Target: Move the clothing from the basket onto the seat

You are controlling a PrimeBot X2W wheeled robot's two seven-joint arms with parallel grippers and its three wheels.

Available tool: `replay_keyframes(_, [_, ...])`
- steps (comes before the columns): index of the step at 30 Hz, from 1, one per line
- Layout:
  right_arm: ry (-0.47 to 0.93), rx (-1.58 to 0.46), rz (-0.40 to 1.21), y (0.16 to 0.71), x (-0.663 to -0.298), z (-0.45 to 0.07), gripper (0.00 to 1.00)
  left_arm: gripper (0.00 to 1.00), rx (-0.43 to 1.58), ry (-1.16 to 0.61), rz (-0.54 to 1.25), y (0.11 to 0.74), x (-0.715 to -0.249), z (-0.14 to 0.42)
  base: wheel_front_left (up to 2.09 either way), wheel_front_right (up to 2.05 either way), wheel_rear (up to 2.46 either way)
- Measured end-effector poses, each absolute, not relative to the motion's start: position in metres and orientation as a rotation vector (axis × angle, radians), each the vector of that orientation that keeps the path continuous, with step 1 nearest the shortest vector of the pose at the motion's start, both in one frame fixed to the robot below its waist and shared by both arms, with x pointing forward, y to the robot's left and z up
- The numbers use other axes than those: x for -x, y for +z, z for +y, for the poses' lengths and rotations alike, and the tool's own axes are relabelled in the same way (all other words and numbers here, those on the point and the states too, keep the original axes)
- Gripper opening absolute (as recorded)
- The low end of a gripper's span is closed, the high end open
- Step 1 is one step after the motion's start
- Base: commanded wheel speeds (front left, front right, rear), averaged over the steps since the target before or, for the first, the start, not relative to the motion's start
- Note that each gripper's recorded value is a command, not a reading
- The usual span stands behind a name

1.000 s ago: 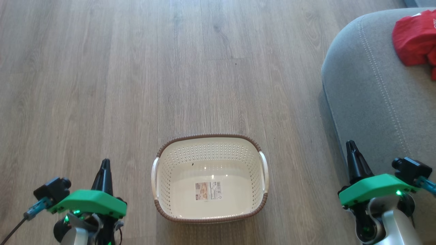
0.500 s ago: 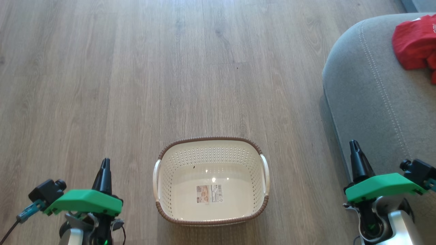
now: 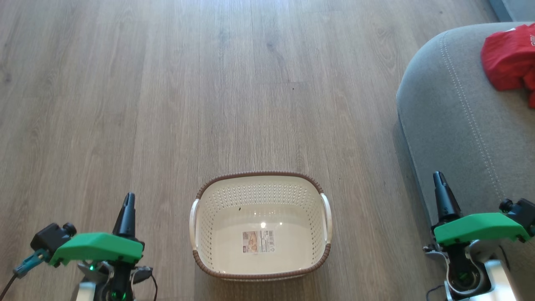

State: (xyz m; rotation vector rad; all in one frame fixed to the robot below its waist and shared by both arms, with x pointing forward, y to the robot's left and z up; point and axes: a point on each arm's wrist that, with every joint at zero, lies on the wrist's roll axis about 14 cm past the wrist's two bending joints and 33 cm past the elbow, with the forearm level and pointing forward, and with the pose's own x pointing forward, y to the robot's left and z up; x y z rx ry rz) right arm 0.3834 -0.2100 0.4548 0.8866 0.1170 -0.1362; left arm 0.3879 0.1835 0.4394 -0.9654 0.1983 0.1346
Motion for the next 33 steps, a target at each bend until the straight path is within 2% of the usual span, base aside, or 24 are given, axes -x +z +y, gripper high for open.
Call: replay_keyframes(33, [-0.113, -1.283, 0.067, 0.474, -0.384, -0.209, 0.00, 0.00, 1.322, 0.093, 0.138, 0.464, -0.386, 0.185, 0.00, 0.00, 0.00])
